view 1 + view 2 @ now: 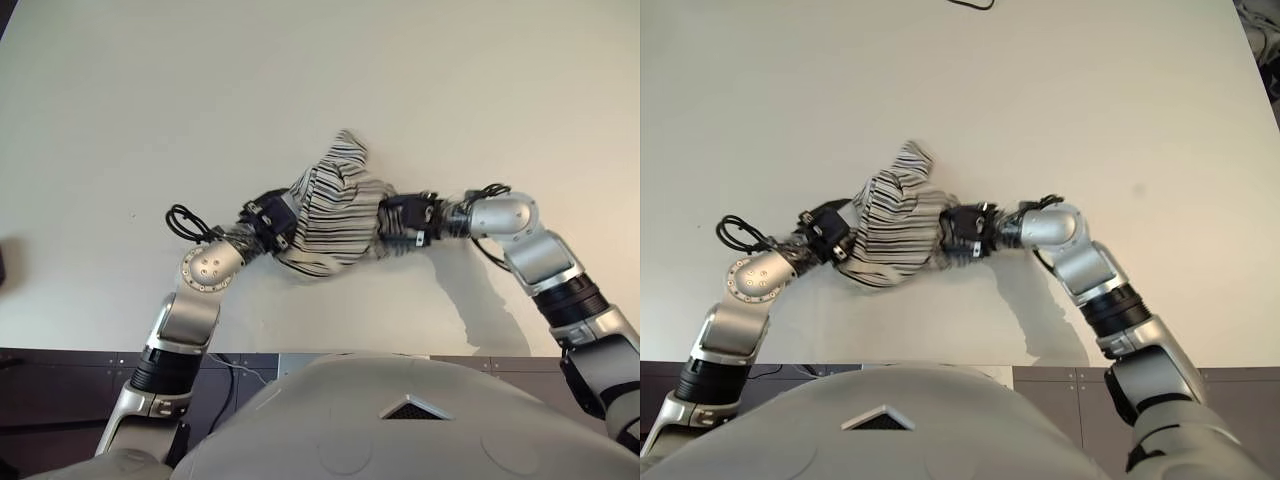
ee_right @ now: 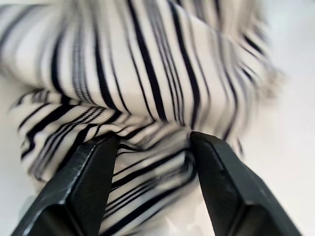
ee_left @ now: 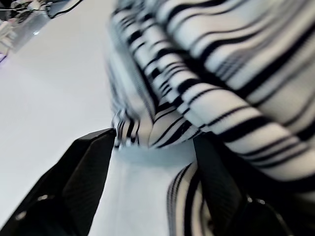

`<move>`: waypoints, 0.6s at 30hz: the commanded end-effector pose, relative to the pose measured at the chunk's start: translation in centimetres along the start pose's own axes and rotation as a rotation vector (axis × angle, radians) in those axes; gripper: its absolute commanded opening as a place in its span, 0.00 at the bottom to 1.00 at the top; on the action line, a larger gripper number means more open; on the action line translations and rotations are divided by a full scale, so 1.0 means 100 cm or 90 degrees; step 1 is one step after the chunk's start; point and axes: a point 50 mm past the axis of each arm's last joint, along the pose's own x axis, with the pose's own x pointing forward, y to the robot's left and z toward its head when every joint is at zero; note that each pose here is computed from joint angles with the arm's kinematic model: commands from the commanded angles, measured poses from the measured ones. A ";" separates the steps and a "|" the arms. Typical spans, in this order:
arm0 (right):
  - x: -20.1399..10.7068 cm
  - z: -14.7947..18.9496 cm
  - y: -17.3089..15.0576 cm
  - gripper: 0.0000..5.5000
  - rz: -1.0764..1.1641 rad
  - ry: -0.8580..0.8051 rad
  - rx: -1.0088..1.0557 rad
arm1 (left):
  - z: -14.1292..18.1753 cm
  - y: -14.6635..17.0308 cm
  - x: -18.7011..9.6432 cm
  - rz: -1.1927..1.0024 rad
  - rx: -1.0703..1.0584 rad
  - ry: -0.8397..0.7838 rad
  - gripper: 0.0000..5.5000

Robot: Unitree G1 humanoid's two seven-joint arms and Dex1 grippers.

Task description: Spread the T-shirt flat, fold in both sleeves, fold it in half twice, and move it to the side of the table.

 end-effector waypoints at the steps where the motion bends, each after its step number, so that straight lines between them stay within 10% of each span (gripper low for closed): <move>1: -0.017 -0.008 -0.019 0.48 -0.041 0.020 0.004 | -0.021 -0.009 -0.009 -0.028 -0.014 0.074 0.52; 18: -0.040 -0.064 -0.032 0.48 -0.059 0.253 -0.377 | -0.056 0.036 -0.033 0.008 0.098 0.198 0.52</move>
